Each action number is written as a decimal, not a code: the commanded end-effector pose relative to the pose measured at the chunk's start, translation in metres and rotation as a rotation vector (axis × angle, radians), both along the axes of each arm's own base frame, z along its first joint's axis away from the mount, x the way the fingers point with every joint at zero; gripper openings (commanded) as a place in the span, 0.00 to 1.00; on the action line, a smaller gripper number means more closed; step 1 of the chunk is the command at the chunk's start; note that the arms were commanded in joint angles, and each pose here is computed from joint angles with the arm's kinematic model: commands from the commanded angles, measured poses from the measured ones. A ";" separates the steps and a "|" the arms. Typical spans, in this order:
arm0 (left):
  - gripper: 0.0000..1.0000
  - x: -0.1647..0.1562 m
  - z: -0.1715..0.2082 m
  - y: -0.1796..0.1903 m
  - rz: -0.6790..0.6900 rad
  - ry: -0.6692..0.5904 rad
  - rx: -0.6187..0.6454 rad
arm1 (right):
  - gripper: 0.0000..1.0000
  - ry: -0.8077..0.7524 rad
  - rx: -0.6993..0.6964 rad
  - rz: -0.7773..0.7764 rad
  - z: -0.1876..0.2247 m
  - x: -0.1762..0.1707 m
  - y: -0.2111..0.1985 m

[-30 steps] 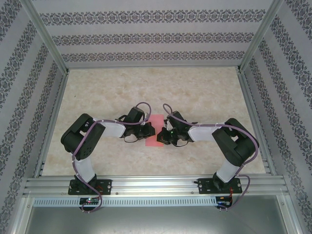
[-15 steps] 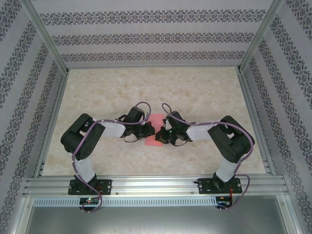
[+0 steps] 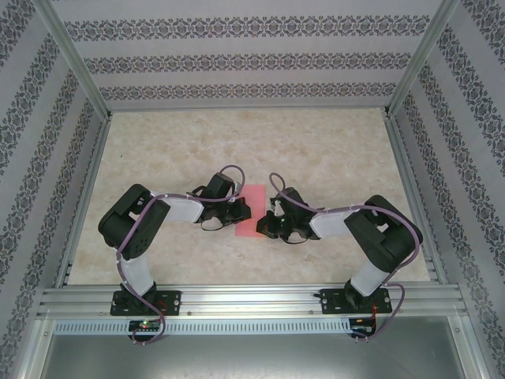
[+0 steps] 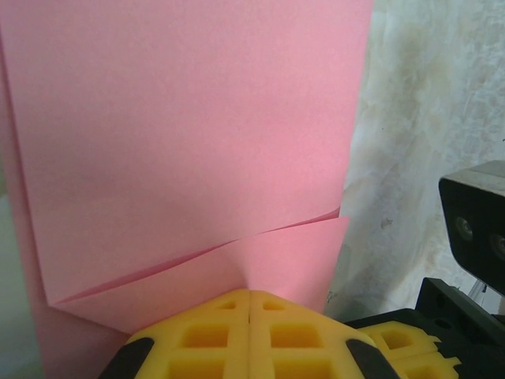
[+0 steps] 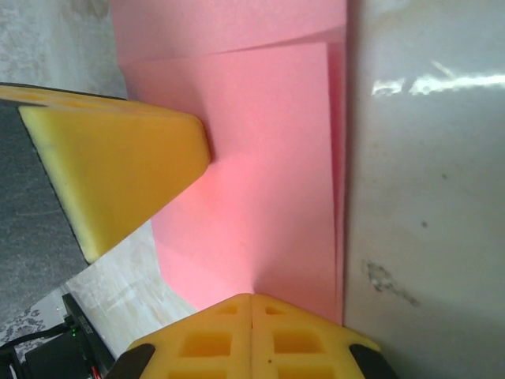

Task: Fold a paper plane with a square sheet of paper (pick it up from the middle)
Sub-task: Fold the triangle a second time at the center of the table, then turn over the paper at the center of the table.

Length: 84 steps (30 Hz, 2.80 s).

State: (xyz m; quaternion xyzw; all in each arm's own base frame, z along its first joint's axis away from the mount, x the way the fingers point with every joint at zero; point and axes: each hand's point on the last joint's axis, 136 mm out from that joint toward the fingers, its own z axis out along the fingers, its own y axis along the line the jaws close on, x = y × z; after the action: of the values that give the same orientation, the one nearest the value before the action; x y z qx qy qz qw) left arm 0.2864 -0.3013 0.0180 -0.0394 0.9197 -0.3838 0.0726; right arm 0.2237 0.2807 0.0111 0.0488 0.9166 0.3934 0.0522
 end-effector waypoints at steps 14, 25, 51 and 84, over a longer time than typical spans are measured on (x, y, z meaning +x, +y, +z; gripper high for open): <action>0.07 0.000 0.001 0.005 0.002 -0.004 0.041 | 0.11 -0.005 -0.082 -0.082 0.016 -0.014 -0.042; 0.18 0.014 0.058 0.006 0.010 -0.120 0.042 | 0.32 -0.179 -0.071 -0.155 0.060 0.053 -0.039; 0.13 0.013 0.005 0.017 -0.001 -0.021 0.155 | 0.41 -0.083 -0.078 -0.113 0.013 0.069 -0.013; 0.13 0.010 0.012 0.027 0.019 -0.032 0.179 | 0.39 -0.123 0.011 -0.033 0.025 0.061 -0.001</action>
State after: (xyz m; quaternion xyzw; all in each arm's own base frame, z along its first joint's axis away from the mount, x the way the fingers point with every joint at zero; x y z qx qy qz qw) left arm 0.2936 -0.2823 0.0202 -0.0356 0.9476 -0.3070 0.0809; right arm 0.2889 0.2765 0.0315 0.0649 0.9117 0.3904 0.1101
